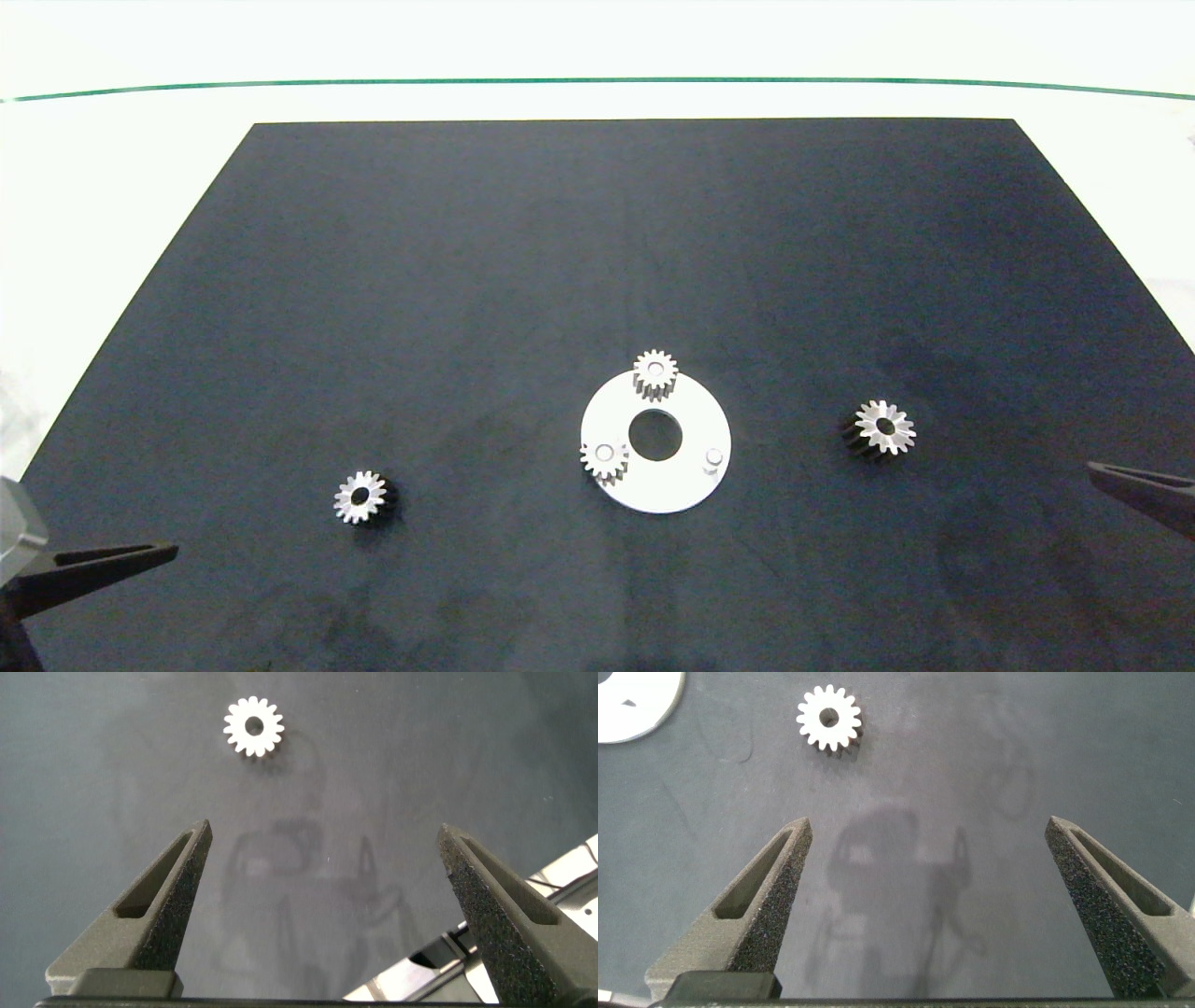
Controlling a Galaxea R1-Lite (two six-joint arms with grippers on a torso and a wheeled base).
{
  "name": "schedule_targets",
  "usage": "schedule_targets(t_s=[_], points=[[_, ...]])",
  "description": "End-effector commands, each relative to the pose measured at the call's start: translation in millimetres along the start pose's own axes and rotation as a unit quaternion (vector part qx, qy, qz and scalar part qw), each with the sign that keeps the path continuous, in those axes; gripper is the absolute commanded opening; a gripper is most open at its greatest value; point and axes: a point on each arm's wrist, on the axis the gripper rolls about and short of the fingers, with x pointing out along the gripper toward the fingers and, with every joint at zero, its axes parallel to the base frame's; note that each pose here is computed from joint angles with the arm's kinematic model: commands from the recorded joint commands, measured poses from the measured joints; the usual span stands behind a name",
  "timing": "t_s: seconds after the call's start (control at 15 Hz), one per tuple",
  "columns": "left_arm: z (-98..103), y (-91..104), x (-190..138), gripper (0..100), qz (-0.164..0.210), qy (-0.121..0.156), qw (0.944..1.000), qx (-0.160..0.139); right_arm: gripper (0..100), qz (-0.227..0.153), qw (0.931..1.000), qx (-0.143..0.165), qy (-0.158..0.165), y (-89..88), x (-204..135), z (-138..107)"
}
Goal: Remove an incorrectly installed larger gear and replace it with the correct smaller gear
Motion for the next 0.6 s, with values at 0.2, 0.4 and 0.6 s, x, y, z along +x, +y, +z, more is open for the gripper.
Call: schedule_targets(t_s=[0.2,0.4,0.6], points=[[8,4.8,55,100,-0.005,0.024,0.9997,-0.001,100,-0.017,0.9989,0.012,-0.043,-5.5,-26,-6],[8,6.5,67,100,-0.001,0.024,0.9997,0.001,100,-0.016,0.9989,0.013,-0.041,-5.4,-26,-6],[8,11.7,81,100,0.008,0.038,0.9992,-0.005,100,-0.016,0.9989,0.013,-0.041,-5.3,-26,-7]])
